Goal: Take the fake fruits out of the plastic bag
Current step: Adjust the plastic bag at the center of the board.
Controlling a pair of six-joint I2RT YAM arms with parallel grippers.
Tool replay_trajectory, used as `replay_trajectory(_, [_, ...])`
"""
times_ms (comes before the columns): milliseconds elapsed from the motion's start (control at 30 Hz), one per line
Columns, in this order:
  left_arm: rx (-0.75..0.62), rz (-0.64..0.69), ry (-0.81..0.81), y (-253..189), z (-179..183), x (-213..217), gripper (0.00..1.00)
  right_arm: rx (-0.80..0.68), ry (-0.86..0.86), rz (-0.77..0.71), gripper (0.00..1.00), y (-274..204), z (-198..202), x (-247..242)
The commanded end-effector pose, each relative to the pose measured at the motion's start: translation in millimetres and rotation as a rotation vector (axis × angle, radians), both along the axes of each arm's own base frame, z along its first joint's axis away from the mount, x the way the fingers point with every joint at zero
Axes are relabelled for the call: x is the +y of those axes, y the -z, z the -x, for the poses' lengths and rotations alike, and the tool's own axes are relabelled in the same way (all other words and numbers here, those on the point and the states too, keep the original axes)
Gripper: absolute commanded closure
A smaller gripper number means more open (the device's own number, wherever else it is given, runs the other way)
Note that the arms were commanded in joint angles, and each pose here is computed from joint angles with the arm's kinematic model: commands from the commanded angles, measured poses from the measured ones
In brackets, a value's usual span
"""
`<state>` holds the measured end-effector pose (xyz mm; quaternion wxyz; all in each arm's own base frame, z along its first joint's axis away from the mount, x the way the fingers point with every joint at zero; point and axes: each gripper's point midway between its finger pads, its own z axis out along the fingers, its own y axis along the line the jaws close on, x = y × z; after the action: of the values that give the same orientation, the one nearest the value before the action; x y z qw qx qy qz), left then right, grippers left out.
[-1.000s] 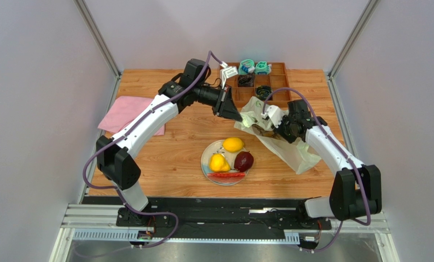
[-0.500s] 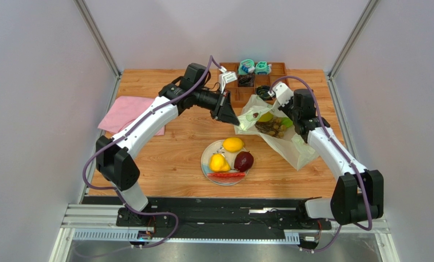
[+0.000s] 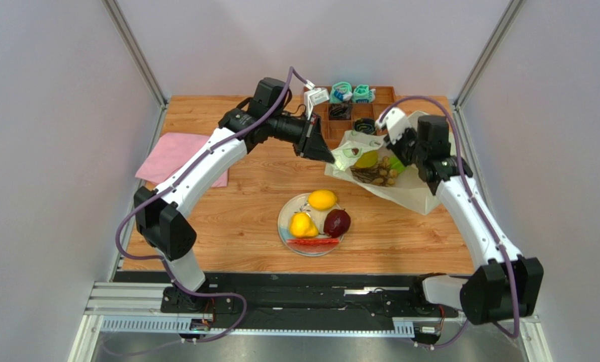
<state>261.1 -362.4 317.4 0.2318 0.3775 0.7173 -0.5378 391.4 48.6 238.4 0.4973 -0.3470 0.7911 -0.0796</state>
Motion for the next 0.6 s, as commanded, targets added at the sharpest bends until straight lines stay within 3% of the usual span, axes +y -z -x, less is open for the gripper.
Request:
replay_trajectory(0, [-0.043, 0.023, 0.006, -12, -3, 0, 1.0, 0.237, -0.334, -0.017, 0.79, 57, 86, 43])
replay_trajectory(133, [-0.023, 0.029, 0.003, -11, -7, 0, 1.0, 0.269, -0.439, 0.145, 0.81, 74, 102, 35])
replay_trajectory(333, [-0.013, 0.034, 0.008, -8, -9, -3, 1.0, 0.307, -0.444, 0.32, 0.82, 88, 68, 18])
replay_trajectory(400, [-0.012, 0.034, 0.008, -8, -9, -2, 1.0, 0.359, -0.45, 0.385, 0.78, 104, 54, 11])
replay_trajectory(567, [-0.012, 0.024, 0.013, -3, -7, 0, 1.0, 0.313, -0.455, 0.438, 0.56, 95, 8, 14])
